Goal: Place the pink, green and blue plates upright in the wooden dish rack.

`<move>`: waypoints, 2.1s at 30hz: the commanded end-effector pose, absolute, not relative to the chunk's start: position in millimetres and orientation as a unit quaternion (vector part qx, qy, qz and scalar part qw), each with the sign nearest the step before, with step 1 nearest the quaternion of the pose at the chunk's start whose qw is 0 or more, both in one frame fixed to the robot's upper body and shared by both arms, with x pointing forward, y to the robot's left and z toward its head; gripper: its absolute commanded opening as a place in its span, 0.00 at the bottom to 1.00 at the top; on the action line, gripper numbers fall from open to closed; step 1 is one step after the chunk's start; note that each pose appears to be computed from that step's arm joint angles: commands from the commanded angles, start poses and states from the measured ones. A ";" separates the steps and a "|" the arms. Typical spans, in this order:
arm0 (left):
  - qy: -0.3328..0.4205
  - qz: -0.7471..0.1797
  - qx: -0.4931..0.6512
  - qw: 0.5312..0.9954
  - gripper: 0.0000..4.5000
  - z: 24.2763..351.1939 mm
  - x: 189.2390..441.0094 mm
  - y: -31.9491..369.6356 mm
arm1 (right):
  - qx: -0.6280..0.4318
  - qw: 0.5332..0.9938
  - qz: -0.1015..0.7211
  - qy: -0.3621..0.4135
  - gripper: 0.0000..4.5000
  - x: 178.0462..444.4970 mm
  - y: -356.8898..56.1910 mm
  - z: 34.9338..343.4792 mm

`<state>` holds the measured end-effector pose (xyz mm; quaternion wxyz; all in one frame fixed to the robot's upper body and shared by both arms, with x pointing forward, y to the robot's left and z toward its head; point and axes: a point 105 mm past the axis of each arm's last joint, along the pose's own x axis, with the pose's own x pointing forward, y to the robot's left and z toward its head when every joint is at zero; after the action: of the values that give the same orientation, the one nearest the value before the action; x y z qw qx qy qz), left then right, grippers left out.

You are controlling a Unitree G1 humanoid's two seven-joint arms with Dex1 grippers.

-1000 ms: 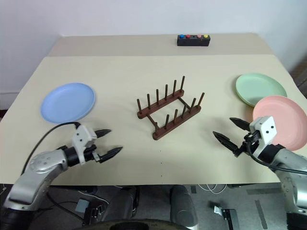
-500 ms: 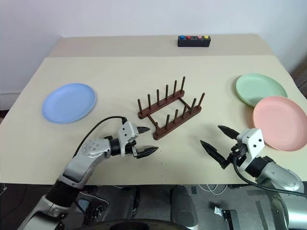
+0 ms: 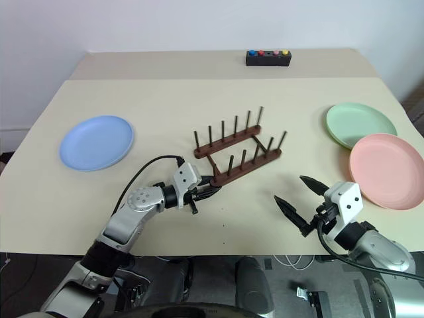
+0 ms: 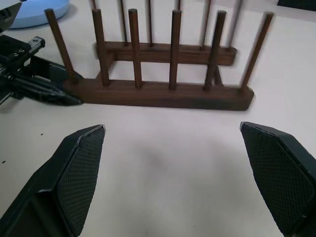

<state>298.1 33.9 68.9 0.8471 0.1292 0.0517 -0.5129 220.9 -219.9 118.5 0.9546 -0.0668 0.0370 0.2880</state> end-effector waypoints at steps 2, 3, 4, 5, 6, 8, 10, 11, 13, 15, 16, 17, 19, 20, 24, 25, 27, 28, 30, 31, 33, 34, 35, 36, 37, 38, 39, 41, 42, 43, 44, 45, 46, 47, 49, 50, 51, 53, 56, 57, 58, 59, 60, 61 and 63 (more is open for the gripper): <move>0.061 -0.507 0.157 0.845 0.16 58.9 298.4 45.1 | -0.081 0.949 0.305 0.018 1.00 221.2 -212.8 129.1; 0.054 -0.515 0.156 0.841 0.16 62.5 298.4 45.7 | -0.084 0.948 0.307 0.021 1.00 221.5 -213.2 128.2; 0.047 -0.526 0.151 0.836 0.16 67.1 298.7 45.6 | -0.086 0.947 0.309 0.026 1.00 221.6 -213.7 126.9; 0.042 -0.537 0.150 0.829 0.16 71.1 299.7 45.3 | -0.088 0.945 0.312 0.032 1.00 221.5 -214.1 124.9; 0.039 -0.543 0.149 0.825 0.16 73.4 300.6 45.0 | -0.088 0.945 0.314 0.036 1.00 221.4 -214.4 123.6; 0.034 -0.559 0.158 0.813 0.16 75.9 302.4 43.8 | -0.091 0.942 0.320 0.043 1.00 220.8 -214.3 120.6; 0.025 -0.596 0.173 0.784 0.16 83.5 306.7 37.3 | -0.097 0.938 0.329 0.056 1.00 218.9 -211.0 113.1; 0.022 -0.611 0.179 0.771 0.16 85.7 308.7 34.5 | -0.097 0.937 0.331 0.058 1.00 218.5 -209.3 111.0; 0.020 -0.625 0.187 0.757 0.16 86.7 313.0 31.3 | -0.097 0.937 0.331 0.057 1.00 218.4 -207.3 109.5; 0.016 -0.634 0.199 0.747 0.16 86.8 318.6 28.5 | -0.097 0.938 0.328 0.056 1.00 217.6 -206.3 108.7; 0.014 -0.637 0.200 0.744 0.16 87.1 321.2 27.5 | -0.096 0.939 0.325 0.056 1.00 216.9 -206.3 108.3; 0.014 -0.640 0.201 0.742 0.16 87.4 323.6 26.7 | -0.096 0.940 0.322 0.057 1.00 215.9 -206.4 107.5; 0.011 -0.646 0.205 0.736 0.16 87.5 326.9 24.7 | -0.097 0.942 0.317 0.057 1.00 213.8 -206.7 106.1; 0.009 -0.648 0.206 0.733 0.16 87.6 328.1 23.8 | -0.097 0.943 0.314 0.057 1.00 213.1 -206.7 105.7; 0.004 -0.654 0.207 0.727 0.16 87.6 331.1 20.2 | -0.096 0.945 0.307 0.055 1.00 211.2 -206.4 104.8; 0.003 -0.655 0.207 0.727 0.16 87.4 332.0 19.5 | -0.096 0.945 0.307 0.055 1.00 211.0 -206.5 104.7; 0.006 -0.655 0.202 0.728 0.16 87.0 334.3 19.2 | -0.096 0.946 0.304 0.055 1.00 211.0 -206.8 104.0; 0.008 -0.656 0.199 0.728 0.16 86.9 335.0 19.0 | -0.096 0.946 0.303 0.055 1.00 211.0 -207.1 103.7; 0.006 -0.657 0.195 0.728 0.39 87.5 335.6 18.7 | -0.096 0.947 0.303 0.055 1.00 211.4 -207.7 103.6; 0.008 -0.656 0.192 0.730 0.48 87.5 336.4 19.4 | -0.097 0.947 0.302 0.055 1.00 211.6 -207.8 103.4; 0.008 -0.653 0.191 0.733 0.70 87.6 337.8 20.3 | -0.098 0.947 0.301 0.055 1.00 211.9 -208.6 103.2; 0.006 -0.646 0.194 0.739 0.81 87.9 339.9 21.9 | -0.098 0.947 0.301 0.055 1.00 212.2 -209.0 102.9; 0.005 -0.637 0.195 0.745 0.91 88.1 342.2 24.0 | -0.100 0.947 0.299 0.055 1.00 212.6 -209.7 102.6; 0.001 -0.629 0.198 0.752 1.00 88.9 343.8 27.8 | -0.101 0.949 0.295 0.055 1.00 213.7 -211.0 102.2; -0.001 -0.624 0.200 0.755 1.00 89.4 344.7 30.1 | -0.102 0.949 0.292 0.055 1.00 214.4 -212.0 102.0; -0.002 -0.620 0.198 0.760 1.00 90.0 345.2 32.8 | -0.104 0.950 0.288 0.055 1.00 215.3 -213.4 101.6; -0.002 -0.616 0.195 0.763 1.00 90.9 345.5 35.2 | -0.106 0.951 0.284 0.057 1.00 216.2 -214.8 101.2; 0.003 -0.605 0.179 0.776 1.00 92.2 345.3 42.7 | -0.109 0.953 0.273 0.067 1.00 218.1 -219.6 98.0; 0.005 -0.599 0.173 0.782 1.00 92.1 344.2 47.1 | -0.120 0.954 0.265 0.071 0.94 219.5 -223.2 96.3; 0.008 -0.595 0.169 0.786 1.00 92.0 343.2 49.9 | -0.128 0.954 0.260 0.073 0.88 220.3 -225.6 95.2; 0.009 -0.590 0.167 0.790 0.95 91.8 341.6 52.8 | -0.127 0.955 0.258 0.075 0.83 220.3 -226.8 94.3; 0.010 -0.588 0.164 0.792 0.89 91.0 337.9 56.7 | -0.129 0.955 0.253 0.079 0.74 221.0 -229.2 93.0; 0.013 -0.587 0.160 0.793 0.82 89.9 333.3 60.2 | -0.130 0.956 0.251 0.082 0.62 221.8 -230.8 92.0; 0.016 -0.587 0.157 0.794 0.71 88.6 328.7 62.8 | -0.131 0.956 0.249 0.084 0.51 222.6 -231.9 90.9; 0.021 -0.591 0.148 0.793 0.47 88.0 319.9 64.3 | -0.136 0.956 0.245 0.092 0.25 224.9 -234.0 88.3; 0.022 -0.592 0.145 0.792 0.36 88.3 317.2 64.2 | -0.137 0.956 0.244 0.094 0.15 225.7 -234.9 87.4; 0.026 -0.598 0.144 0.788 0.27 87.5 312.2 62.6 | -0.143 0.955 0.240 0.096 0.07 227.8 -236.4 86.4; 0.035 -0.606 0.151 0.781 0.06 84.5 304.7 58.4 | -0.158 0.955 0.232 0.100 0.00 232.0 -239.2 84.6; 0.040 -0.614 0.156 0.773 0.06 81.5 297.5 48.1 | -0.172 0.953 0.224 0.105 0.00 238.4 -241.9 81.5; 0.040 -0.618 0.152 0.770 0.06 81.4 295.4 43.6 | -0.177 0.953 0.220 0.108 0.00 240.8 -243.2 80.2; 0.039 -0.620 0.150 0.769 0.06 81.3 294.1 40.7 | -0.180 0.953 0.217 0.110 0.00 242.5 -244.2 79.3; 0.039 -0.622 0.149 0.768 0.06 81.3 293.2 39.2 | -0.183 0.953 0.215 0.111 0.00 243.6 -244.4 78.7; 0.038 -0.622 0.156 0.766 0.06 79.6 292.8 34.6 | -0.190 0.953 0.210 0.112 0.00 246.2 -246.0 77.8; 0.038 -0.617 0.164 0.768 0.06 77.4 294.7 31.2 | -0.195 0.953 0.204 0.114 0.00 248.9 -247.7 77.2; 0.037 -0.604 0.173 0.777 0.06 74.8 300.5 25.9 | -0.209 0.953 0.191 0.111 0.00 255.2 -250.4 77.2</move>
<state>297.6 31.3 72.9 0.7747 0.1591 0.0478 -0.6102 250.3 -245.7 72.3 0.9533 -0.1874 0.1188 0.2049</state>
